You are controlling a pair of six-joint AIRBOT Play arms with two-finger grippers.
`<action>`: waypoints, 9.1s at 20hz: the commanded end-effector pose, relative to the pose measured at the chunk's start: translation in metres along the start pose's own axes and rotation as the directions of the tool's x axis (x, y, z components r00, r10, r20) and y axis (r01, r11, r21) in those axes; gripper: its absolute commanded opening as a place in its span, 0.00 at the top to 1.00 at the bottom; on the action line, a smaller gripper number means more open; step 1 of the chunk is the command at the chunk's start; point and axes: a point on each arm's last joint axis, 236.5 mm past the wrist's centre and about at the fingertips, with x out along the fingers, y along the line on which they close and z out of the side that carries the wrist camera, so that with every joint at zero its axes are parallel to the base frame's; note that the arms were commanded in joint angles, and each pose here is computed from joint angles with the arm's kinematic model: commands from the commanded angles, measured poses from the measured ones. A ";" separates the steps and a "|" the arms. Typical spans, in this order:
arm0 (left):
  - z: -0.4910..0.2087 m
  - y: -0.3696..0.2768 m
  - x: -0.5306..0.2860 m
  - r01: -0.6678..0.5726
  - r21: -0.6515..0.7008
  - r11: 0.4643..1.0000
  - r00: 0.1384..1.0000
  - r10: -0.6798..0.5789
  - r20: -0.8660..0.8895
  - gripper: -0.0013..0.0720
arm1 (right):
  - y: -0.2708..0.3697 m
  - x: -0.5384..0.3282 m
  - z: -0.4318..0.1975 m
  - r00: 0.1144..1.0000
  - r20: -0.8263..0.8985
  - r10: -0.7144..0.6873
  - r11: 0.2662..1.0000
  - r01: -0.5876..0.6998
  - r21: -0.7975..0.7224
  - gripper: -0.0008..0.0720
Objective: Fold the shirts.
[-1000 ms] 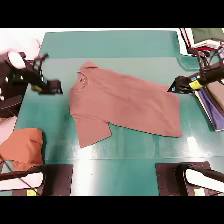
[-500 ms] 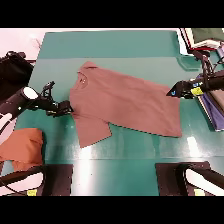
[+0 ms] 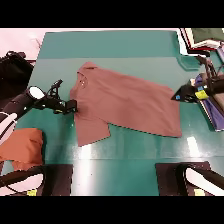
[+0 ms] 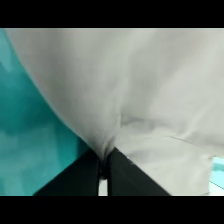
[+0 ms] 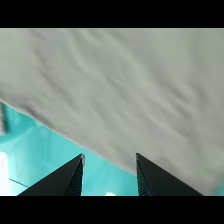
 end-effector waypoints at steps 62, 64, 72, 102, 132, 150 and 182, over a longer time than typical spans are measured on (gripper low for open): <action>0.176 -0.015 -0.050 0.096 0.054 0.994 0.984 -0.103 0.148 0.94 | -0.043 0.015 0.175 0.968 0.090 -0.233 0.964 0.242 -0.107 0.96; 0.155 -0.017 -0.045 0.087 0.123 0.989 0.994 -0.095 0.063 0.94 | -0.050 0.020 0.157 0.967 0.041 -0.250 0.961 0.253 -0.107 0.96; 0.099 -0.005 -0.009 -0.051 0.231 0.972 0.989 0.080 -0.120 0.94 | -0.082 0.067 0.076 0.963 -0.134 -0.234 0.972 0.234 -0.017 0.96; -0.155 0.029 -0.014 -0.038 -0.172 0.984 0.983 0.006 -0.185 0.37 | -0.003 -0.030 0.050 0.972 0.111 -0.208 0.957 0.226 -0.180 0.46; -0.146 0.015 -0.101 -0.106 0.126 0.986 0.986 0.121 -0.119 0.95 | -0.068 0.062 -0.144 0.952 -0.291 -0.097 0.986 0.132 0.104 0.96; 0.036 0.002 -0.086 -0.186 0.187 0.964 0.973 0.154 0.173 0.94 | -0.053 0.047 0.019 0.963 -0.125 -0.239 0.970 0.231 -0.073 0.96; 0.004 -0.208 0.106 0.184 0.303 0.935 0.982 -0.163 -0.094 0.94 | 0.017 0.047 0.078 0.905 0.087 0.417 0.909 -0.417 -0.013 0.96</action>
